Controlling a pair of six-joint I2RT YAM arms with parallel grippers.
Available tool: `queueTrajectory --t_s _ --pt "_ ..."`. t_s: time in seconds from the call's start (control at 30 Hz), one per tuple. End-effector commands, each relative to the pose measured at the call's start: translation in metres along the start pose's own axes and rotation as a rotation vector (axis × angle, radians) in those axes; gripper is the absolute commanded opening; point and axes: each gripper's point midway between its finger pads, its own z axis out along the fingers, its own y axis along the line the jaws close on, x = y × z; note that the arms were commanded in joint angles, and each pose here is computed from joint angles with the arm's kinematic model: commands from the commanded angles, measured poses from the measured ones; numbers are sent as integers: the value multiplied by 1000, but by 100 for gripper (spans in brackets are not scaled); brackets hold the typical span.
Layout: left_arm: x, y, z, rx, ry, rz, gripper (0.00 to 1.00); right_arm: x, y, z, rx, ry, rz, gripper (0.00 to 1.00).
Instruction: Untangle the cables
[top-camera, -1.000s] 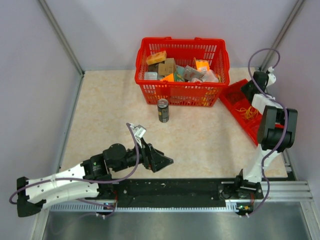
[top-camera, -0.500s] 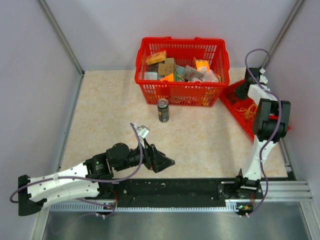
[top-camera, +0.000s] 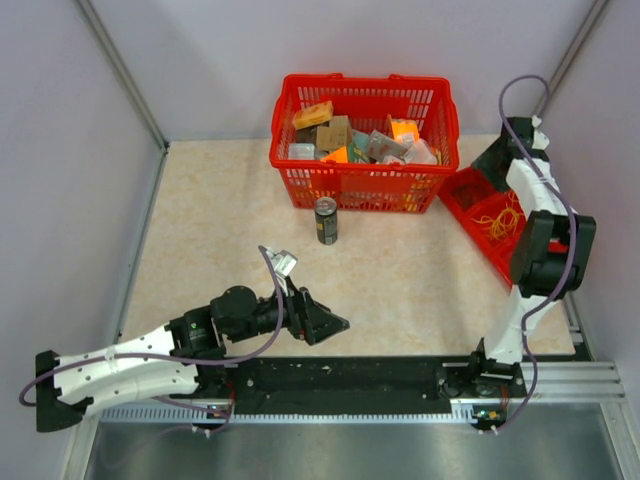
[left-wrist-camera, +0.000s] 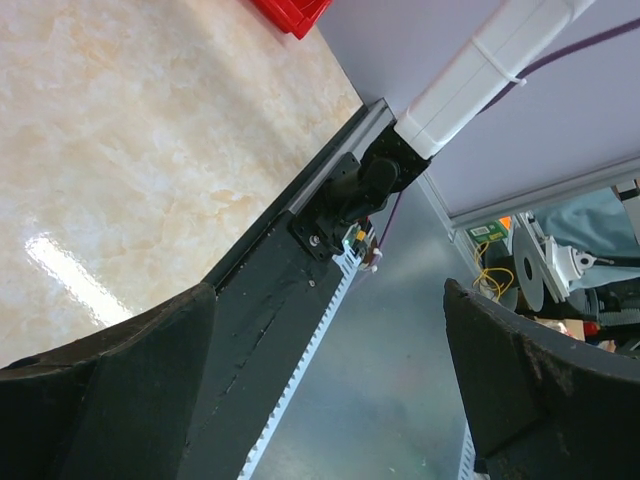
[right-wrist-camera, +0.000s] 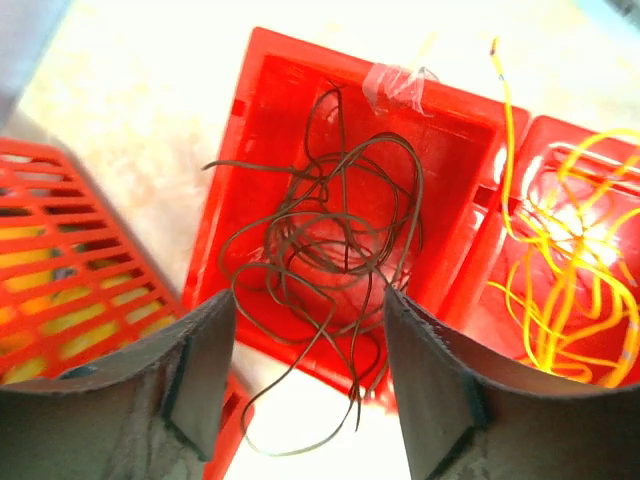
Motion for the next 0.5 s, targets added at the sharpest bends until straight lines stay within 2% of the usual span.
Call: queueTrajectory --t_s 0.0,0.1,0.17,0.27,0.33,0.47 --pt "-4 -10 2 47 -16 -27 98 -42 17 -86 -95 -131 -3 62" --pt "-4 -8 0 45 -24 -36 98 -29 2 -118 -116 -143 -12 63" --pt "-7 -6 -3 41 -44 -38 98 -22 -16 -148 -129 -197 -7 65" --pt "-11 -3 -6 32 -81 -40 98 3 -47 -167 -120 -227 -40 65" --pt "-8 3 -8 8 -71 -35 98 33 -54 -178 -179 -200 -60 65" --pt "-11 6 -8 -16 -73 -20 99 123 -67 -189 -290 -78 -149 64"
